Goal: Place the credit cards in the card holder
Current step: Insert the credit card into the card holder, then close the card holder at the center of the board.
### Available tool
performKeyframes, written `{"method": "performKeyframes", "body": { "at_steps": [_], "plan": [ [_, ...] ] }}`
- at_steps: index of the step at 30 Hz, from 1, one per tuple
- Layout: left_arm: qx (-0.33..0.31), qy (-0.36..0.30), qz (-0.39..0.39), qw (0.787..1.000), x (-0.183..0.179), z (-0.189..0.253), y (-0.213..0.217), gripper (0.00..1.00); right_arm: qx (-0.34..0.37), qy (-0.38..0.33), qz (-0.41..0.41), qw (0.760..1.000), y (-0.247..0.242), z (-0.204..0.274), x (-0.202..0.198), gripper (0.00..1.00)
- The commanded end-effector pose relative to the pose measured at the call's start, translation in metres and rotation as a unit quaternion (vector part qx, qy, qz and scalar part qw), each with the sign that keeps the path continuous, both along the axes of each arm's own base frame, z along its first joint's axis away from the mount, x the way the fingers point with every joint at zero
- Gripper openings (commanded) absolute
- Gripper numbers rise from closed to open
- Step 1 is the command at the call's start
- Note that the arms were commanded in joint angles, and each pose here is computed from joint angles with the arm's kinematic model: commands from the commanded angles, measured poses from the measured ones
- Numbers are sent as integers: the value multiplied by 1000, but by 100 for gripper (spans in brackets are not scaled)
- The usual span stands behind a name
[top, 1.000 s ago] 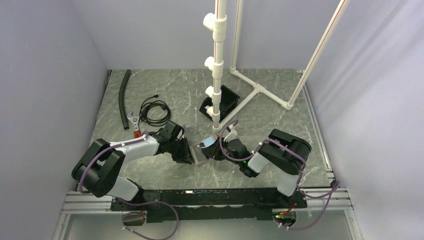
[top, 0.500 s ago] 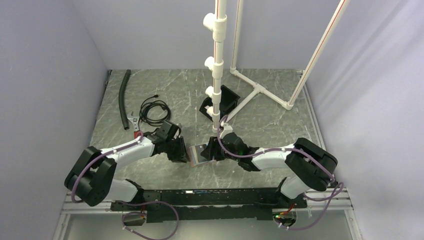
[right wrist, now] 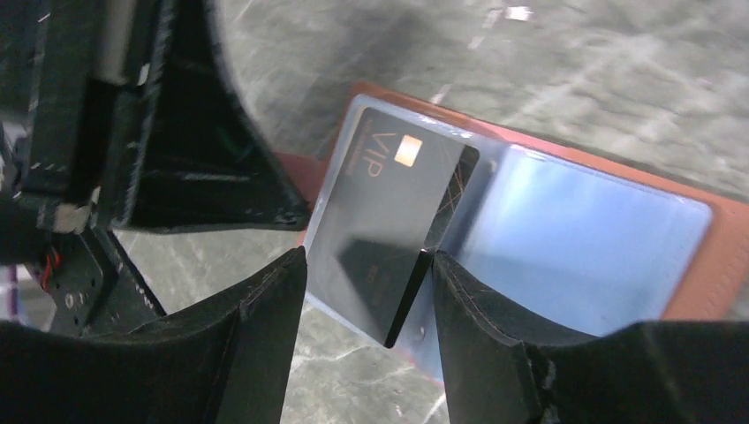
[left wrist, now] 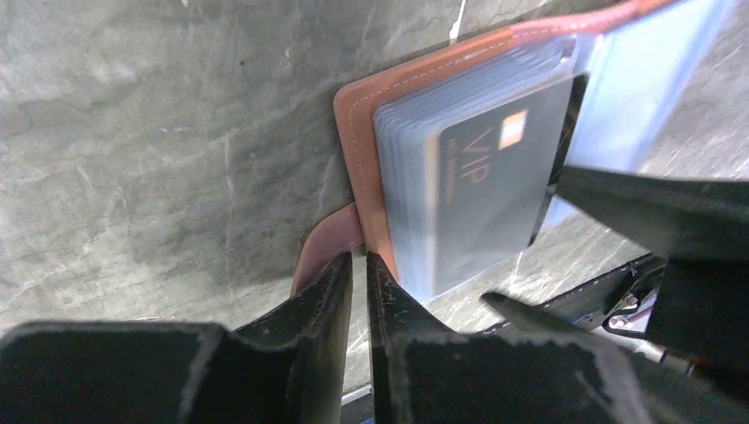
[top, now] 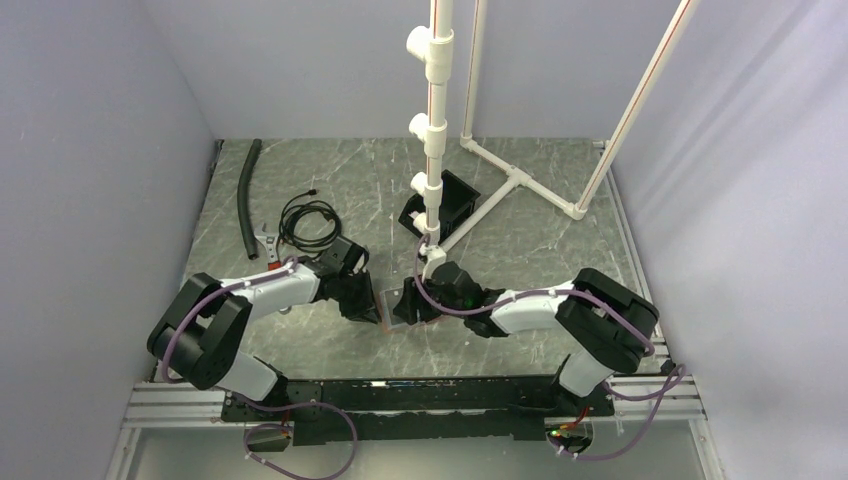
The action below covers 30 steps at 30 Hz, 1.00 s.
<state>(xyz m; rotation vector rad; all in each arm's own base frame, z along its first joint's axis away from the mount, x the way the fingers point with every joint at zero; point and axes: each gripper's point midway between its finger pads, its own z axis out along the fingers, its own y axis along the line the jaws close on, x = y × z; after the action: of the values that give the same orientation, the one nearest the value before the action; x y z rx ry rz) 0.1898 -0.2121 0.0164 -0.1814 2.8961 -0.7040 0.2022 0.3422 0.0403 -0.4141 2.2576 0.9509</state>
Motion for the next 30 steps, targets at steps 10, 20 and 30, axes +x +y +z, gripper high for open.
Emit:
{"method": "performKeyframes", "body": {
  "at_steps": [10, 20, 30],
  "plan": [
    [8, -29, 1, 1000, 16, 13, -5, 18, -32, -44, 71, 996, 30, 21, -12, 57],
    [34, -30, 17, 999, -2, 14, 18, 38, -6, -7, -25, 1000, -65, 61, 15, 73],
    [58, -32, 31, 997, -5, 10, 32, 40, 86, 54, -40, 994, -81, 42, 46, 79]
  ]
}}
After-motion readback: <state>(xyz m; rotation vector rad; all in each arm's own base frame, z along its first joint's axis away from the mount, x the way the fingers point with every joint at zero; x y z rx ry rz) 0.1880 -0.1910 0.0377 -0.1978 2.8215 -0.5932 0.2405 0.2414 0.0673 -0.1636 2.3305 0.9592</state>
